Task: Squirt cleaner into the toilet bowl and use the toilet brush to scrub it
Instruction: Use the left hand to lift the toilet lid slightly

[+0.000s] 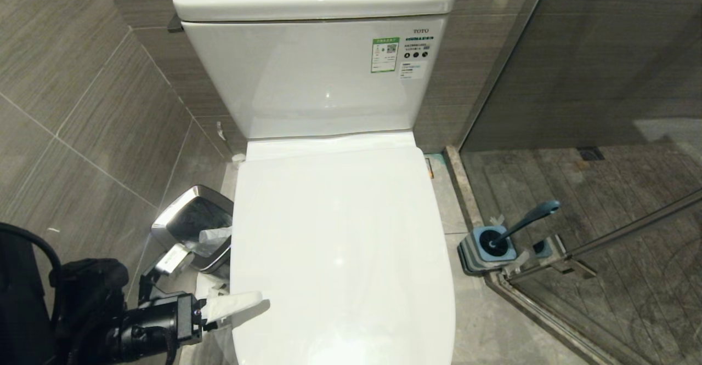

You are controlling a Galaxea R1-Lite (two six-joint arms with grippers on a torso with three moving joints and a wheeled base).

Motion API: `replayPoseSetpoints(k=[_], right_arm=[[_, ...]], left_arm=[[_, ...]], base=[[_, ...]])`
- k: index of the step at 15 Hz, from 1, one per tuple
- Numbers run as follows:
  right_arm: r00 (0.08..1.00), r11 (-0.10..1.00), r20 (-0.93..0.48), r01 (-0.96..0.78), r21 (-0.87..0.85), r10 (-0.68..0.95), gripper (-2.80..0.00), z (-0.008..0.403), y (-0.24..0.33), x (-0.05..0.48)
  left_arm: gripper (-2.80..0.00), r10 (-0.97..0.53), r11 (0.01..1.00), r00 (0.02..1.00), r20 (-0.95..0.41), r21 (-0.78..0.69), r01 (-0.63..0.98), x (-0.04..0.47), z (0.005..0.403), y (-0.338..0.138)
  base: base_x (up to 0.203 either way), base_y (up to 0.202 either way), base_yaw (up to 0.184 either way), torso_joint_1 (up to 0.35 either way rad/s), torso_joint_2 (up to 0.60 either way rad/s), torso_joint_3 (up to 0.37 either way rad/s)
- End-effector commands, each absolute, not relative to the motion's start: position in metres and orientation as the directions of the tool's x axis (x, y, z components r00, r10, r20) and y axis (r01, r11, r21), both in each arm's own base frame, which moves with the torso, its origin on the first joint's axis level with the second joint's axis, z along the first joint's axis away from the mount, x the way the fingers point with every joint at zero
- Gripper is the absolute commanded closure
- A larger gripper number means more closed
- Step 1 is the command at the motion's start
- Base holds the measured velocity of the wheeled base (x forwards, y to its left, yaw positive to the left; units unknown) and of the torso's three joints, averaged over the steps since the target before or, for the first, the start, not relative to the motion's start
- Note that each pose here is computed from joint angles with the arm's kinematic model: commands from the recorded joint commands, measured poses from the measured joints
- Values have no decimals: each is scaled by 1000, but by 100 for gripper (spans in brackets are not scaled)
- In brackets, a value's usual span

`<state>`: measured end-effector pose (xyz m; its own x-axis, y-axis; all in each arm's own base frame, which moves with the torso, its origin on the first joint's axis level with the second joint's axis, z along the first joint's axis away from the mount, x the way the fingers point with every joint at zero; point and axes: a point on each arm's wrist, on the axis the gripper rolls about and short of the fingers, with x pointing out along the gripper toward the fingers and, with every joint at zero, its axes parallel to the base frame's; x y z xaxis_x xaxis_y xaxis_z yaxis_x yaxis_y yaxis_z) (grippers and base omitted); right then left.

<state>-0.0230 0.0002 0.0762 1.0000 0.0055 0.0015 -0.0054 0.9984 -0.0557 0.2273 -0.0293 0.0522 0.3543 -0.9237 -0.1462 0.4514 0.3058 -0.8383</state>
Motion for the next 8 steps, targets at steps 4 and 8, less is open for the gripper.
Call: replayPoseSetpoints(k=[4, 8], right_arm=[[1000, 998, 0, -6, -57, 6, 0, 76, 0, -23], [1000, 998, -1, -6, -57, 6, 0, 76, 0, -23]], left_arm=[[-280, -933, 274, 347, -99, -821, 501, 226, 73, -31], [-280, -933, 218, 356, -45, -860, 461, 225, 101, -31]], base=[[0, 0, 0, 0, 0, 0], [0, 0, 0, 0, 0, 0]])
